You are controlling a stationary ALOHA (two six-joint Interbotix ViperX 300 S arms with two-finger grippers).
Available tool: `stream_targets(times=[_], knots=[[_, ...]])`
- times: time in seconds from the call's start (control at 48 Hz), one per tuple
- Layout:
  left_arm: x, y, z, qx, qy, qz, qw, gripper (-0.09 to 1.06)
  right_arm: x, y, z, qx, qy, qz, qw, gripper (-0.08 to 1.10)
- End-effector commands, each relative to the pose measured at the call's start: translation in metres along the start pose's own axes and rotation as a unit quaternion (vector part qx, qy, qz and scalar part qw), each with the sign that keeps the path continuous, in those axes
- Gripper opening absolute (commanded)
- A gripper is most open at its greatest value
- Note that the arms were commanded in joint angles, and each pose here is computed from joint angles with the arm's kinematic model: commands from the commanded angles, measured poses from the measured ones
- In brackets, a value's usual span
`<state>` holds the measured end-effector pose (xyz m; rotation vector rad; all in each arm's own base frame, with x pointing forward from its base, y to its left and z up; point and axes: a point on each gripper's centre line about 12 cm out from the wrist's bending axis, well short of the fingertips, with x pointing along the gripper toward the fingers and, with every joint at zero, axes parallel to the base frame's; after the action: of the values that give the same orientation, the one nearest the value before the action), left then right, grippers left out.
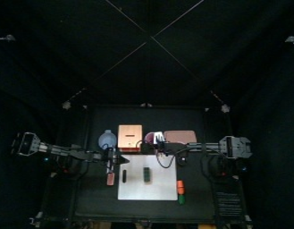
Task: Cut the sushi into 4 pieces with the knife
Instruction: Grasp knife edge with left hand
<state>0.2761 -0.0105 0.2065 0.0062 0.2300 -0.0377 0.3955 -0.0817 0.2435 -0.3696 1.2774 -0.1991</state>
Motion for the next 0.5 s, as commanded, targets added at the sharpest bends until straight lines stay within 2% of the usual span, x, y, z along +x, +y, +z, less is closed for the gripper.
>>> stream_targets(times=[0.021,0.25,0.5], knots=[[0.001,0.000,0.005,0.001,-0.009,0.000,1.0000,-0.02,-0.033,-0.019,0.005,0.022,-0.031,-0.015,0.999,0.17],[0.002,0.000,0.006,0.001,-0.011,0.001,0.9999,-0.01,-0.089,-0.033,-0.002,0.047,-0.096,-0.029,0.994,0.17],[0.001,-0.001,0.009,0.007,-0.017,-0.003,0.9998,0.04,-0.148,-0.032,-0.022,0.076,-0.209,-0.030,0.975,0.17]])
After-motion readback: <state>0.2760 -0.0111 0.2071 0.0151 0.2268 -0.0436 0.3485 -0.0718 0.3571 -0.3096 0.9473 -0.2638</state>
